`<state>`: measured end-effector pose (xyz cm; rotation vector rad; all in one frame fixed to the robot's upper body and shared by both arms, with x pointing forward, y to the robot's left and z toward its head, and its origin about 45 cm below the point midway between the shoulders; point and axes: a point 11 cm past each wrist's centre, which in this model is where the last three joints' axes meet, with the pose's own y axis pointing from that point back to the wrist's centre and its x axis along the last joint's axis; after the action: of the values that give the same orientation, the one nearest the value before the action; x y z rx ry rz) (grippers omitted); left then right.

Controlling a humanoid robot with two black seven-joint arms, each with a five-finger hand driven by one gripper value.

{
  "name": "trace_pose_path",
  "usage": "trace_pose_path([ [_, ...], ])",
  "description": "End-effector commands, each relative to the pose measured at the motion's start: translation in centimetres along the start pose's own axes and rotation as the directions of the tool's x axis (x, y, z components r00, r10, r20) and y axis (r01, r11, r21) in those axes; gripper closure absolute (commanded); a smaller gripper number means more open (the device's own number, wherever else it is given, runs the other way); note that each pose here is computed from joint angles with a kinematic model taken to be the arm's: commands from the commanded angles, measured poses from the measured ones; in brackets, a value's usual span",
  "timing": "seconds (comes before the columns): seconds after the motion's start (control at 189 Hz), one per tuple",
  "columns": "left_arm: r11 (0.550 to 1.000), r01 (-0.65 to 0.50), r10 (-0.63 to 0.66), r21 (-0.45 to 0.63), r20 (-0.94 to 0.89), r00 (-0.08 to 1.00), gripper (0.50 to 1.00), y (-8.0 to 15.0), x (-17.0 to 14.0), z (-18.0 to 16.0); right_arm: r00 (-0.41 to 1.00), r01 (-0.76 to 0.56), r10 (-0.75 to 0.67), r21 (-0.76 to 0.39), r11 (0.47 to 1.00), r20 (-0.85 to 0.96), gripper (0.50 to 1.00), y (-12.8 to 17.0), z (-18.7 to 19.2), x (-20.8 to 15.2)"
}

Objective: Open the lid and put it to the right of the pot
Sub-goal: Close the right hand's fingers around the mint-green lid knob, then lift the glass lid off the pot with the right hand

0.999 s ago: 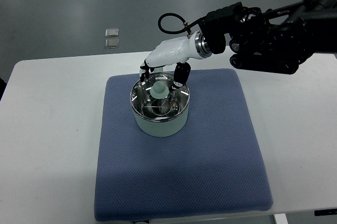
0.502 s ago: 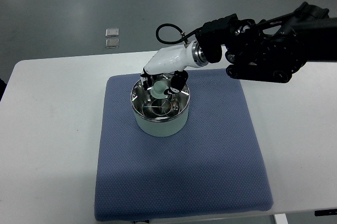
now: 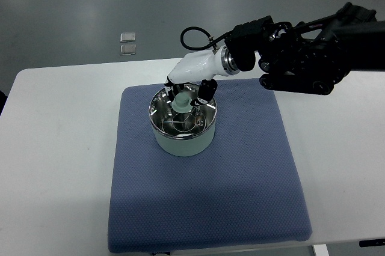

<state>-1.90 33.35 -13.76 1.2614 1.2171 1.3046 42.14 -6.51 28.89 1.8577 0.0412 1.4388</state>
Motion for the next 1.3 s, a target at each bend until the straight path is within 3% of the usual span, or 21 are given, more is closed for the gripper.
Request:
trace_pose_path([
  [0.0,1.000,0.000,0.000,0.000,0.000,1.000,0.500,0.0,0.0,0.0,1.000,-0.001,0.001,0.002,1.000,0.000,0.838,0.0,0.0,0.0],
  [0.925,1.000,0.000,0.000,0.000,0.000,1.000,0.500,0.0,0.0,0.0,1.000,0.002,-0.002,0.024,1.000,-0.003,0.883,-0.7,-1.1,0.2],
  [1.157,1.000,0.000,0.000,0.000,0.000,1.000,0.500,0.0,0.0,0.0,1.000,-0.002,0.003,0.026,1.000,-0.003,0.920,-0.7,-1.1,0.3],
  [1.183,1.000,0.000,0.000,0.000,0.000,1.000,0.500,0.0,0.0,0.0,1.000,-0.003,0.003,0.026,1.000,-0.001,0.948,-0.7,-1.1,0.3],
  [1.294,1.000,0.002,-0.002,0.000,0.000,1.000,0.500,0.0,0.0,0.0,1.000,-0.003,0.003,0.026,1.000,-0.001,0.969,-0.7,-1.1,0.3],
])
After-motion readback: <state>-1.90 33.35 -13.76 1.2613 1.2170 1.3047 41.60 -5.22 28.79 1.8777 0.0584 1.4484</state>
